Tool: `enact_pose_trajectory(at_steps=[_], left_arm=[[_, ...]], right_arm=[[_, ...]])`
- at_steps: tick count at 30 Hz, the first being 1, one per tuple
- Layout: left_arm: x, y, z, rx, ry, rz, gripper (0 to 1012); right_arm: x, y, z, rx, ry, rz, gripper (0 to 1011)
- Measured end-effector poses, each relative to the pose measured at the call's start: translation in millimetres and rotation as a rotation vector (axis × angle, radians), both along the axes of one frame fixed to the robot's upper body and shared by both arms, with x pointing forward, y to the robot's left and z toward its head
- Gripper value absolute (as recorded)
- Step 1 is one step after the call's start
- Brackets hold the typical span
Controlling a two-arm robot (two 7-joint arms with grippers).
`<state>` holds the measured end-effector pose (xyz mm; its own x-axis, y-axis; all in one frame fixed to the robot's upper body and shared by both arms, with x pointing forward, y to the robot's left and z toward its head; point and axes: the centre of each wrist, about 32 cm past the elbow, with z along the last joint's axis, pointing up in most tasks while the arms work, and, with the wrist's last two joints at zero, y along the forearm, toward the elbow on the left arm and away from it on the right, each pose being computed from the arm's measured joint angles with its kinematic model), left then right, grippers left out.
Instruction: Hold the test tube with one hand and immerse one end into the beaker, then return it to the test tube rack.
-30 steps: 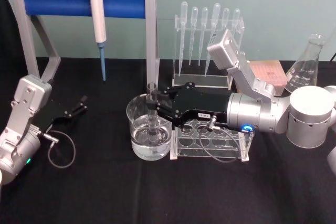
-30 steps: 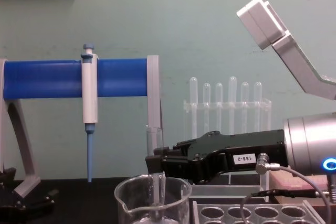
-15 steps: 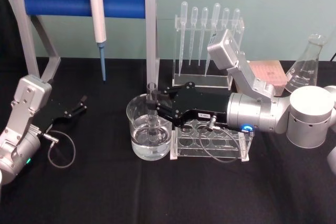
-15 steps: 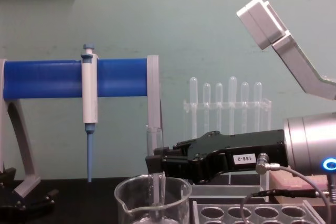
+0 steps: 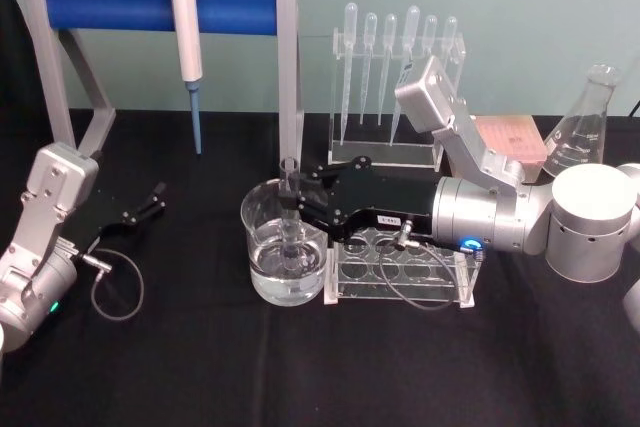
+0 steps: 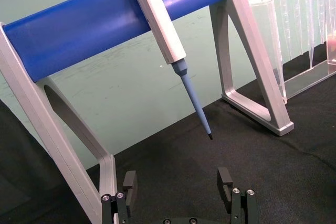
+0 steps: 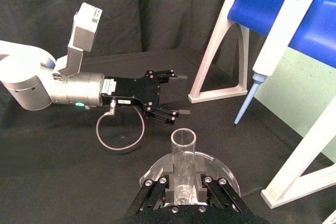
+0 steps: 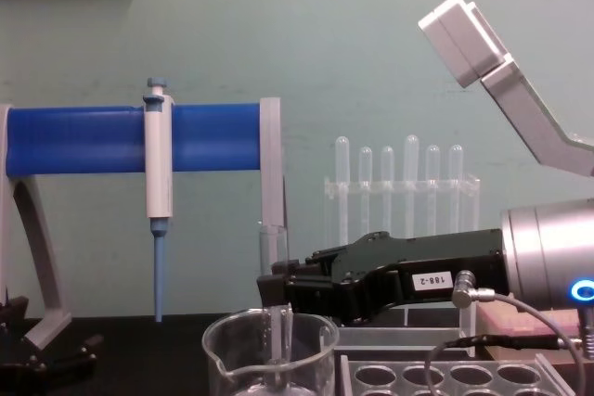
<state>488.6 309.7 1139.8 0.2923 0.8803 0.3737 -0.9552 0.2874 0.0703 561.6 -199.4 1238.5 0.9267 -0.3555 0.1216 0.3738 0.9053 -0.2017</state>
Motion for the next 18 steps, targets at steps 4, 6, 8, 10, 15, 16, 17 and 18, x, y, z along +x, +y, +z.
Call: enact_pose_trajectory(at_steps=[4, 6, 8, 10, 15, 16, 17, 18], left_arm=[[0.0, 0.0, 0.0, 0.000, 0.000, 0.000, 1000], [0.0, 0.0, 0.0, 0.000, 0.000, 0.000, 1000], [0.0, 0.0, 0.0, 0.000, 0.000, 0.000, 1000], [0.0, 0.0, 0.0, 0.000, 0.000, 0.000, 1000], [0.0, 0.0, 0.0, 0.000, 0.000, 0.000, 1000], [0.0, 0.0, 0.0, 0.000, 0.000, 0.000, 1000], [0.0, 0.0, 0.0, 0.000, 0.000, 0.000, 1000], [0.0, 0.0, 0.0, 0.000, 0.000, 0.000, 1000]], right_arm=[[-0.4, -0.2, 0.6, 0.003, -0.002, -0.001, 221], [-1.7, -0.5, 2.0, 0.008, -0.007, 0.001, 221], [-4.4, -1.3, 5.2, 0.016, -0.016, 0.002, 221], [-6.4, -1.4, 8.5, 0.023, -0.025, 0.002, 218], [-13.9, -1.5, 22.5, 0.039, -0.059, -0.001, 221], [-14.9, -1.6, 24.5, 0.040, -0.064, -0.001, 221], [-17.0, -2.1, 29.5, 0.044, -0.076, 0.000, 221], [-17.7, -2.5, 31.1, 0.046, -0.080, 0.000, 221]])
